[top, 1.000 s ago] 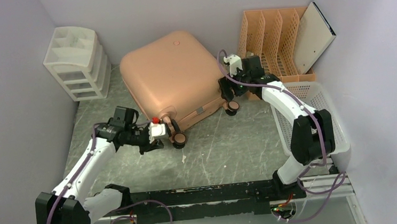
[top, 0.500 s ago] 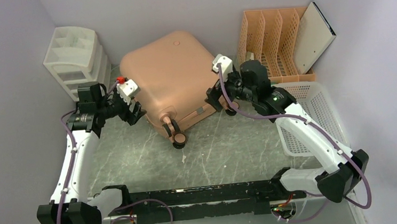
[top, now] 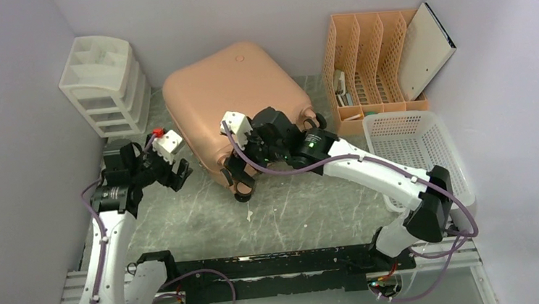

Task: Open, take out, and arrange the luggage
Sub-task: Adjust the luggage at the center of the board.

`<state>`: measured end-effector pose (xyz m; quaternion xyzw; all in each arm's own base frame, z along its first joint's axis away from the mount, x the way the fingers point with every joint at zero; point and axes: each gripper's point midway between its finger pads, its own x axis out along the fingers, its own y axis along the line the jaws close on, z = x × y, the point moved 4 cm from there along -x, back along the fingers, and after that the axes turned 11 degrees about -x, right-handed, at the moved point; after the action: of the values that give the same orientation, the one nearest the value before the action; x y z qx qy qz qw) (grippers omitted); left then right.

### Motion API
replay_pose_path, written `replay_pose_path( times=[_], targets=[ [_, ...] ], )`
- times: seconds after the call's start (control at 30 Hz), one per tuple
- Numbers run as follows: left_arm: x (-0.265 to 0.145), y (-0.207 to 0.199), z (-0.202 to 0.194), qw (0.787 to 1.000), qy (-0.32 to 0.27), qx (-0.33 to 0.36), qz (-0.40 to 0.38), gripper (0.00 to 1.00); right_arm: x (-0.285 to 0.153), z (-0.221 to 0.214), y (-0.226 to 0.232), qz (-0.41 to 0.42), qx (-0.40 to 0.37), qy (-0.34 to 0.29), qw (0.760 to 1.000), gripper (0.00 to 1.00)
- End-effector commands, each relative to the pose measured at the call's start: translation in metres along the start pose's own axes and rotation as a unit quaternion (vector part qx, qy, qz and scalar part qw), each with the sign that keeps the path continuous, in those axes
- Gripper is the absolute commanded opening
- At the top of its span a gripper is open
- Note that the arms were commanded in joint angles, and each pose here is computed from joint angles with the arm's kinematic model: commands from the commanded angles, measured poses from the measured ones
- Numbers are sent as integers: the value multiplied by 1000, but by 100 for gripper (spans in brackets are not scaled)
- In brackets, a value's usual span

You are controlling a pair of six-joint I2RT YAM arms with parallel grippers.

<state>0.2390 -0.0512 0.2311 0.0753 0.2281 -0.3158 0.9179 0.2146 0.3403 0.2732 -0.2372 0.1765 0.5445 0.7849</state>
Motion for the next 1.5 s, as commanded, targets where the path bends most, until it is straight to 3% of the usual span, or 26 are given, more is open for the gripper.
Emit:
replay_pose_path(
  times=[0.0,0.43,0.57,0.73,0.8,0.93,1.07,1.1,1.27,1.47],
  targets=[
    [-13,16,11,998,-45,-3,53,83,-7,37,-1,-37,44,-40,998,100],
    [-21,30,1,996,-54,-24,61,82,54,3,21,-180,72,45,980,93],
    [-22,30,-1,997,-56,-27,55,82,69,-8,17,-199,66,66,976,82],
    [-24,30,-3,997,-57,-29,52,81,85,-15,17,-203,56,86,974,75],
    [-25,30,-3,997,-58,-28,51,81,87,-14,15,-204,54,86,974,64],
    [-27,30,-4,997,-60,-28,49,81,86,-10,15,-181,43,79,979,42],
    [-29,30,-5,997,-61,-29,48,81,76,-8,11,-170,19,63,983,3],
    [-29,30,-5,997,-61,-29,48,81,73,-9,13,-158,14,59,986,0],
    [-30,30,-6,997,-63,-31,45,81,38,-24,38,-48,-73,35,996,0],
    [-28,32,-7,997,-60,-32,40,80,-8,-66,67,57,-151,35,986,0]
  ],
)
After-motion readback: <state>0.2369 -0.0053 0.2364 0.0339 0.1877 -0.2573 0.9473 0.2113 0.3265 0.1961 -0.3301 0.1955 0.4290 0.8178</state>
